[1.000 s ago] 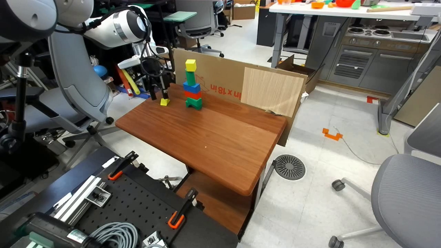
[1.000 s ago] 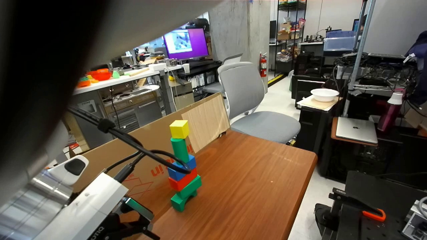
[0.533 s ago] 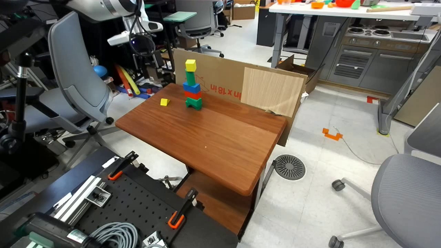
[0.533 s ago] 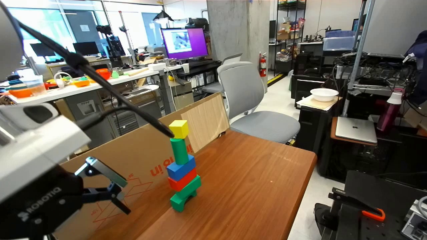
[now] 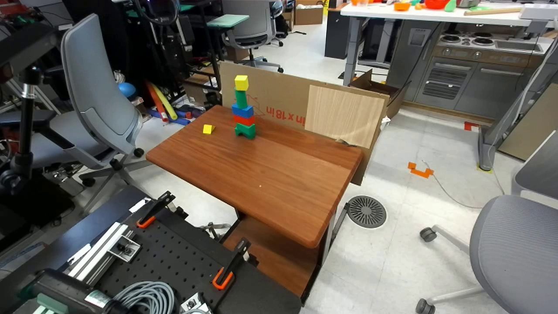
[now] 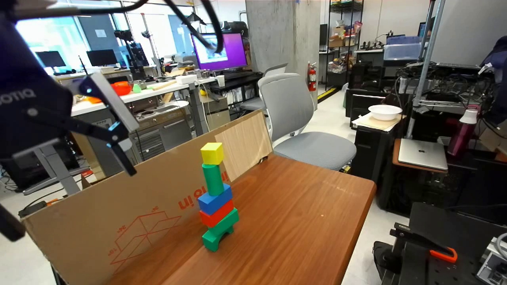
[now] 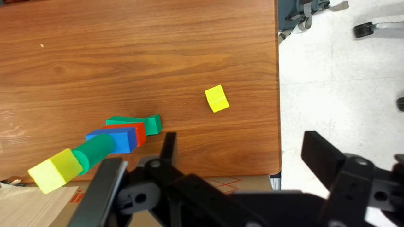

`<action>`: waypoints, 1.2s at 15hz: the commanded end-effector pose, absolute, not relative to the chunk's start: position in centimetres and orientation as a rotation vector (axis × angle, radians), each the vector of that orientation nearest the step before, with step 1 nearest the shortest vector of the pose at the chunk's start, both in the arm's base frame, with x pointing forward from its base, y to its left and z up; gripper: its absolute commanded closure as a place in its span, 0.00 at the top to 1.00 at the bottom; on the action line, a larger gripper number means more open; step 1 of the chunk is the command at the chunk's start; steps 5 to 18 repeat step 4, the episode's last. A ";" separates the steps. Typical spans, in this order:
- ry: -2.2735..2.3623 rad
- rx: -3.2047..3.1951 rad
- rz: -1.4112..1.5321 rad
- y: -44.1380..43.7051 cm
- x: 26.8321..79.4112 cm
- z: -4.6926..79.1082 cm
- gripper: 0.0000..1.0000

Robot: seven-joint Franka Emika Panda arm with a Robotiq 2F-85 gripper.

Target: Pick up the topmost block and put it on the table

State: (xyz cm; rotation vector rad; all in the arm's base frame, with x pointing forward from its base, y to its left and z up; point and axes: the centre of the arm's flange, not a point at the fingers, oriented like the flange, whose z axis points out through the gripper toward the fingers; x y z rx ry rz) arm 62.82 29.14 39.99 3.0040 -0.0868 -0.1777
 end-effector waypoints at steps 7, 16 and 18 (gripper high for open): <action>-0.150 3.019 -0.164 26.1 62.0 43.1 1.00; -0.150 3.019 -0.164 26.1 62.0 43.1 1.00; -0.150 3.019 -0.164 26.1 62.0 43.1 1.00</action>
